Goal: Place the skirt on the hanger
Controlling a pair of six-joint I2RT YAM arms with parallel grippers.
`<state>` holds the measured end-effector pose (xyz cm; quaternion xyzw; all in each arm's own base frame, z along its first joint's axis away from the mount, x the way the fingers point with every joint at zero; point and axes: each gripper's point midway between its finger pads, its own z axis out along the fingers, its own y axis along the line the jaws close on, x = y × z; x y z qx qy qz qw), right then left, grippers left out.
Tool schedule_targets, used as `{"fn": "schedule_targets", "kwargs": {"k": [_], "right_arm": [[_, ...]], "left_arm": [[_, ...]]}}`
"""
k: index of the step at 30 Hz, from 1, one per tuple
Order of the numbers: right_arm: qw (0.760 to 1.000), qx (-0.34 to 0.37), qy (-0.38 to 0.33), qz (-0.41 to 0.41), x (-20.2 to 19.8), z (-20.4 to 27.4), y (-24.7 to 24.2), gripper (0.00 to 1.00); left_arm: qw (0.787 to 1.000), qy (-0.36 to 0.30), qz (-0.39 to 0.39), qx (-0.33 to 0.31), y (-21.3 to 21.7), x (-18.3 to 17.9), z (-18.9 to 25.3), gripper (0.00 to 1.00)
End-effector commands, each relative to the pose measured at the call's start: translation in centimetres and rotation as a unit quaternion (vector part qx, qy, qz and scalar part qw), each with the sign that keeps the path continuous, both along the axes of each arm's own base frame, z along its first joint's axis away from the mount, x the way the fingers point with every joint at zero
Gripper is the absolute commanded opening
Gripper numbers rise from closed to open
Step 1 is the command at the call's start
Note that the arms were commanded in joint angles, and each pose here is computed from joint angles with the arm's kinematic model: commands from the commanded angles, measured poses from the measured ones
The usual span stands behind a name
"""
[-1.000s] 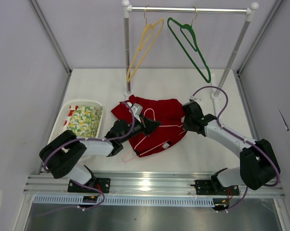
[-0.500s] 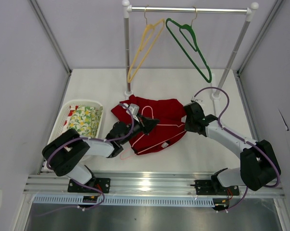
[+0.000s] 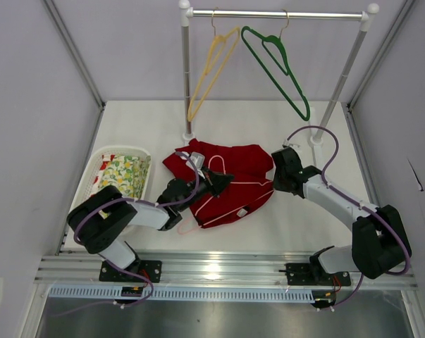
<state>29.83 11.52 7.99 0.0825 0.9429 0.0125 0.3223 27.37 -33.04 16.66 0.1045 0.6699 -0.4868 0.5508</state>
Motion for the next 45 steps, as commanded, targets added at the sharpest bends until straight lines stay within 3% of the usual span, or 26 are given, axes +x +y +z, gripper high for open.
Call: {"fn": "schedule_targets", "kwargs": {"k": [1, 13, 20, 24, 28, 35, 45], "right_arm": [[1.0, 0.002, -0.022, 0.002, 1.0, 1.9, 0.1, 0.08], [1.0, 0.005, -0.018, 0.004, 1.3, 1.5, 0.4, 0.15], [1.0, 0.002, -0.013, 0.002, 1.4, 0.9, 0.4, 0.14], [1.0, -0.001, -0.023, -0.015, 1.7, 1.3, -0.6, 0.35], [0.999, 0.006, -0.03, -0.038, 2.1, 1.7, -1.7, 0.46], [0.996, 0.046, -0.039, -0.07, 3.1, 1.4, -2.7, 0.47], [0.977, 0.195, -0.055, -0.067, 3.9, 0.1, -1.7, 0.42]], "left_arm": [[0.998, -0.041, 0.008, -0.053, -0.6, 0.7, 3.7, 0.0], [0.999, -0.024, 0.022, -0.044, -1.0, 1.2, 2.4, 0.0], [0.999, -0.016, 0.025, -0.027, -1.3, 1.3, 1.7, 0.0], [0.999, -0.013, 0.025, -0.023, -1.1, 1.1, 1.4, 0.0], [1.0, -0.012, 0.017, -0.019, -1.1, 0.6, 1.3, 0.0], [1.0, -0.013, 0.012, -0.007, -0.5, -0.1, 1.5, 0.0], [0.999, -0.013, 0.025, 0.042, 0.6, -0.3, 1.7, 0.0]]}}
